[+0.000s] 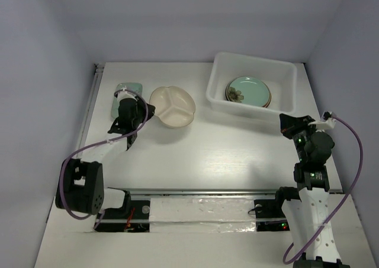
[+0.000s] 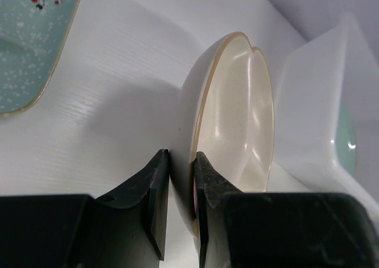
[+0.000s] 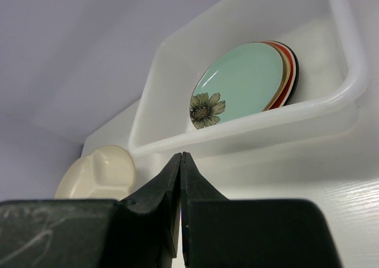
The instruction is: Place the plates into the plastic bin on the countertop
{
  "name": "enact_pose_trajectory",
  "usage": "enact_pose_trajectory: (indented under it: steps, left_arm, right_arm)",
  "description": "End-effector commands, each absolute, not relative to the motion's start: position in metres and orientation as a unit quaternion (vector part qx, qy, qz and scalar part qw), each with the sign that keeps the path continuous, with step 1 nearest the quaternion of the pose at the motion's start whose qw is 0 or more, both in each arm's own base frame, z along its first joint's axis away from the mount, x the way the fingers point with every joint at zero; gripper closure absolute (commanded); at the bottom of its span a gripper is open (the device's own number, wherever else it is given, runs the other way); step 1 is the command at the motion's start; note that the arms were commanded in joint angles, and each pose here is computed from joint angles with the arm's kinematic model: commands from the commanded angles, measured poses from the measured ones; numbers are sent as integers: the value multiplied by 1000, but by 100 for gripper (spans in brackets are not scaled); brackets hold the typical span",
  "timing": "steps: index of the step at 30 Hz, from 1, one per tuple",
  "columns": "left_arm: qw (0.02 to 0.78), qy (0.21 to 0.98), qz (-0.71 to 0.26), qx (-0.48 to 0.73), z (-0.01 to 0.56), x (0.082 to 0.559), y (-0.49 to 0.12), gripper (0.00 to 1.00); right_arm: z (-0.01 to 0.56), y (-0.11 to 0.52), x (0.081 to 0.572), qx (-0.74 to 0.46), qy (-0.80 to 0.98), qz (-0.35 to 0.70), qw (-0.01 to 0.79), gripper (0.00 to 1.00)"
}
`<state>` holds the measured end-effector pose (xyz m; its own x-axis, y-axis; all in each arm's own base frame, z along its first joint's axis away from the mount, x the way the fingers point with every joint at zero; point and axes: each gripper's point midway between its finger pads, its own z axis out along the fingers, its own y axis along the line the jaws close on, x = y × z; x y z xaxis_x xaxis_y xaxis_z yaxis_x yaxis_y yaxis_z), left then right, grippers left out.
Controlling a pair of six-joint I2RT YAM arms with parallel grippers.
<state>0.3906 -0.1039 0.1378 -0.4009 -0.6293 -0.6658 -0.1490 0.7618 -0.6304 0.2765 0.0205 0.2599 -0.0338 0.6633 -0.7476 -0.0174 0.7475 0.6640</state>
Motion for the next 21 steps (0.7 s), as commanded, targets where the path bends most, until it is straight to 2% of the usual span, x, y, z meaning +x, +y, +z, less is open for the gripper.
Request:
enact_pose_trajectory:
  steps: [1,14,21]
  left_arm:
    - [629,637,-387,-220,297,396,-115,100]
    - [640,585,-467,-173,384,383,-135,100]
    - [628,578,-504,-128,422,400,-197,100]
  right_arm:
    - [276,20,277,229,655,261,672,94]
    - [277,19,277,231,654,259,672,94]
    - [275,19,278,232,656,257,671,94]
